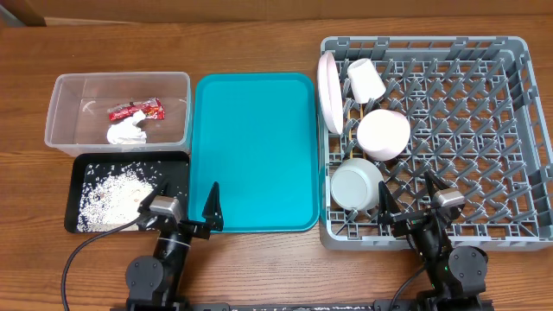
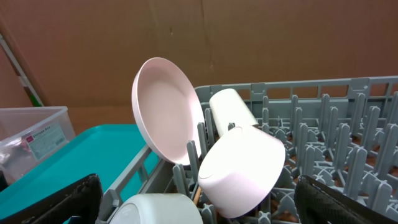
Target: Sort waste into correct bins and load items into the dishwasher
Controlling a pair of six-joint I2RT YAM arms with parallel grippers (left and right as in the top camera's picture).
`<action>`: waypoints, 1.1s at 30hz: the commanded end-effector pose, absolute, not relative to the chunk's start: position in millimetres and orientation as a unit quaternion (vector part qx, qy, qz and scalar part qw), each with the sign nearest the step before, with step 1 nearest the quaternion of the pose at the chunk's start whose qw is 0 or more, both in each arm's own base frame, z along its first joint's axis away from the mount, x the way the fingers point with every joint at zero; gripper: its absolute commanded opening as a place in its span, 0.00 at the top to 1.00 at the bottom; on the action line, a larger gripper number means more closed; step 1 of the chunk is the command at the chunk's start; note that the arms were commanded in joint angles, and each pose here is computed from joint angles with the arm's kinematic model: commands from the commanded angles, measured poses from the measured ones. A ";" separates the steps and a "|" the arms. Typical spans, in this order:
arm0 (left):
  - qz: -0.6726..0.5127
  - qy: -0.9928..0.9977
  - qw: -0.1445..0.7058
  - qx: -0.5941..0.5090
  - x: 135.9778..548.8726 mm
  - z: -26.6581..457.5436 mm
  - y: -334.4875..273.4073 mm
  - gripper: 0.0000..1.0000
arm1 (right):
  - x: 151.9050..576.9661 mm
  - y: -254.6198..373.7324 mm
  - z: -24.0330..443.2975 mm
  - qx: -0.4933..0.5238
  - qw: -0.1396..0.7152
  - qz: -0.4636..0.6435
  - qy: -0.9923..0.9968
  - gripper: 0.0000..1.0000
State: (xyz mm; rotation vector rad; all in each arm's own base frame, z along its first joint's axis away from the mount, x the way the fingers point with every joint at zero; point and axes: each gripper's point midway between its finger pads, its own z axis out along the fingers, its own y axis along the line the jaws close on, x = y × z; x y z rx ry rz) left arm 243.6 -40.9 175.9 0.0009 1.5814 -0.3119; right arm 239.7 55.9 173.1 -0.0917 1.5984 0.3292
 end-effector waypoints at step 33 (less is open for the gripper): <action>-0.031 0.731 0.679 0.054 244.6 156.1 -27.5 0.00 | 240.5 52.7 171.4 -0.036 0.687 0.140 0.712 0.00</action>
